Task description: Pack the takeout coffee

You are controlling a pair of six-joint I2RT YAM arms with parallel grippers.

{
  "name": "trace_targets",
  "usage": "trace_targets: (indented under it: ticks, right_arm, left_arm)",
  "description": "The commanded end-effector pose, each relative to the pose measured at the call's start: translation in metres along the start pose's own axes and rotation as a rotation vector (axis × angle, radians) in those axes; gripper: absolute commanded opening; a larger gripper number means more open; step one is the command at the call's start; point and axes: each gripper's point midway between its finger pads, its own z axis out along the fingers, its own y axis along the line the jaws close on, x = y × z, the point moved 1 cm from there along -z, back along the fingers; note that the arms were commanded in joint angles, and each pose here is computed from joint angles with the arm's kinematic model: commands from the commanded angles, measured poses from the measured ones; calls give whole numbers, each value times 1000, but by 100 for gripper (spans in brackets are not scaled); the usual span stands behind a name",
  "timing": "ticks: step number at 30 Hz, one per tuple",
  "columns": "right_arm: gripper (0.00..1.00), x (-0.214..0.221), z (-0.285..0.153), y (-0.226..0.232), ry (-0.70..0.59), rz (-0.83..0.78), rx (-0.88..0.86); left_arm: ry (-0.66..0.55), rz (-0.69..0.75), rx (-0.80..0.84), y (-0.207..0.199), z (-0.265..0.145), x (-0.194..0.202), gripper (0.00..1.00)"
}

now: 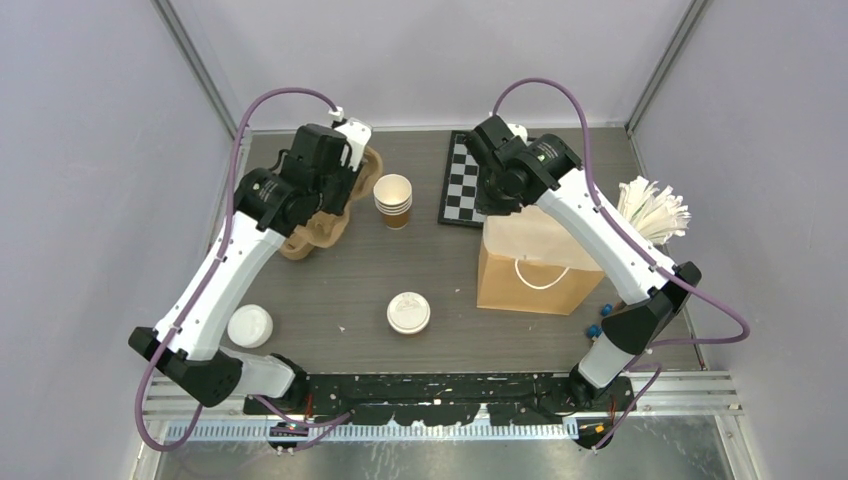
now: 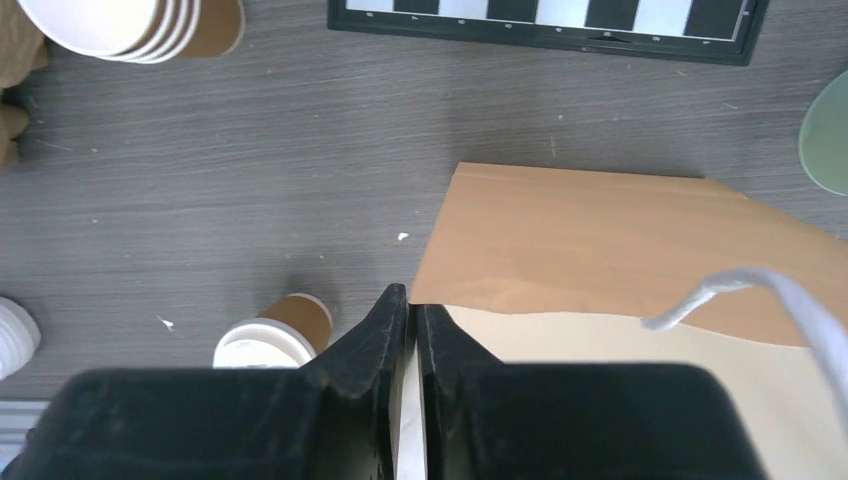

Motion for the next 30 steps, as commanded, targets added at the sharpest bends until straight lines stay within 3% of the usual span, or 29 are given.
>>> trace_targets:
  ticks: [1,4,11,19,23,30]
  right_arm:
    - [7,-19,-22,24,-92,30,-115]
    - [0,-24,-27,42,-106,48,-176]
    - [0,-47,-24,74,-159,121,-264]
    - [1,-47,-17,116,-124,104,-343]
    - [14,-41,-21,123,-101,90,-373]
    - [36,-62,-79,115,-188,78,-465]
  left_arm:
    - [-66,-7,-18,5,-3,-11,26]
    - [-83,-16,-20,6,-5,-12,26]
    - [-97,-12,-38,11,-11,-9,26]
    - [-138,-23,7,8,-24,-14,26]
    - [-172,-38,60,1,-31,-22,25]
    - [-226,-10,267,-28,-46,-46,21]
